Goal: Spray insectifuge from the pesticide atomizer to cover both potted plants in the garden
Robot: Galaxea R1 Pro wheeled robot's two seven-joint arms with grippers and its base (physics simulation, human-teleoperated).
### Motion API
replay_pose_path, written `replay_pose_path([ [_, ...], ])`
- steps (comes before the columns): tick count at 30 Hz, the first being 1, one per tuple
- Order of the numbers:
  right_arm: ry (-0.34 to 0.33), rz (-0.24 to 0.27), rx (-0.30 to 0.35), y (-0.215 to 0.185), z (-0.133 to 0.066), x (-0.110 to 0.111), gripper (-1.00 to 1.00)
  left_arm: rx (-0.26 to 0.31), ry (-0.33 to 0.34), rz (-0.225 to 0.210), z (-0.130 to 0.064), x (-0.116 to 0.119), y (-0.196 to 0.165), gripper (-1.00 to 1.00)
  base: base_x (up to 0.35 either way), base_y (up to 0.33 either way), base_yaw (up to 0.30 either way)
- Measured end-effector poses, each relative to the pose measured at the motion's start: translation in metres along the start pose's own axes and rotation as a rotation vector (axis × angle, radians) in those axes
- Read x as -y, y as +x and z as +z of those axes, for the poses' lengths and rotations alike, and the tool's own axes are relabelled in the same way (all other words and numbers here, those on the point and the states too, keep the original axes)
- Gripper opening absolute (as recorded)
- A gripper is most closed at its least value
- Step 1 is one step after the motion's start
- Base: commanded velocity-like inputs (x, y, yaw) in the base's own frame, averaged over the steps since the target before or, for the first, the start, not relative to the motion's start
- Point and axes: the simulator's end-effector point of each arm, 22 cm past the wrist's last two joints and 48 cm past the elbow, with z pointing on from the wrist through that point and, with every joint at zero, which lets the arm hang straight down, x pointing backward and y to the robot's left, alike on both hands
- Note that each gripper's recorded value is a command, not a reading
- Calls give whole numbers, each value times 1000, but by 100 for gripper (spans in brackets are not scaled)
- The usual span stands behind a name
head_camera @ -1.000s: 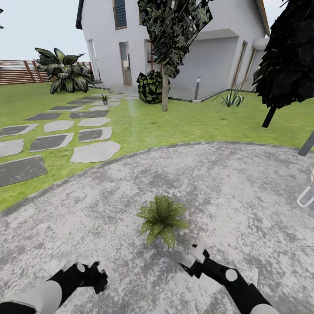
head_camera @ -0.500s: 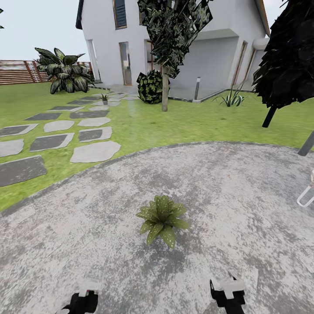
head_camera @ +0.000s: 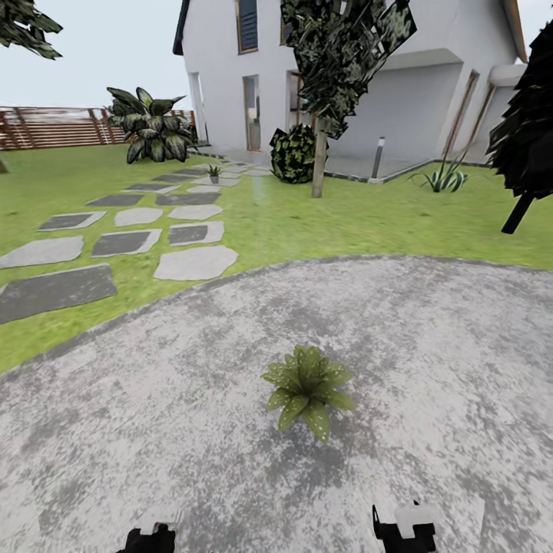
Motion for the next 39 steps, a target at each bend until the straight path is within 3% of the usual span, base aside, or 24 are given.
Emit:
replay_pose_path([
  [8, 1, 1, 6, -3, 0, 1, 100, 32, -2, 1, -2, -1, -5, -100, 0, 0, 230],
  [16, 3, 2, 13, -6, -1, 1, 100, 42, -3, 3, -3, -1, -9, -100, -13, 144, 219],
  [39, 7, 6, 35, -17, -1, 4, 100, 67, -4, 4, -7, -1, -21, -100, 0, 4, 218],
])
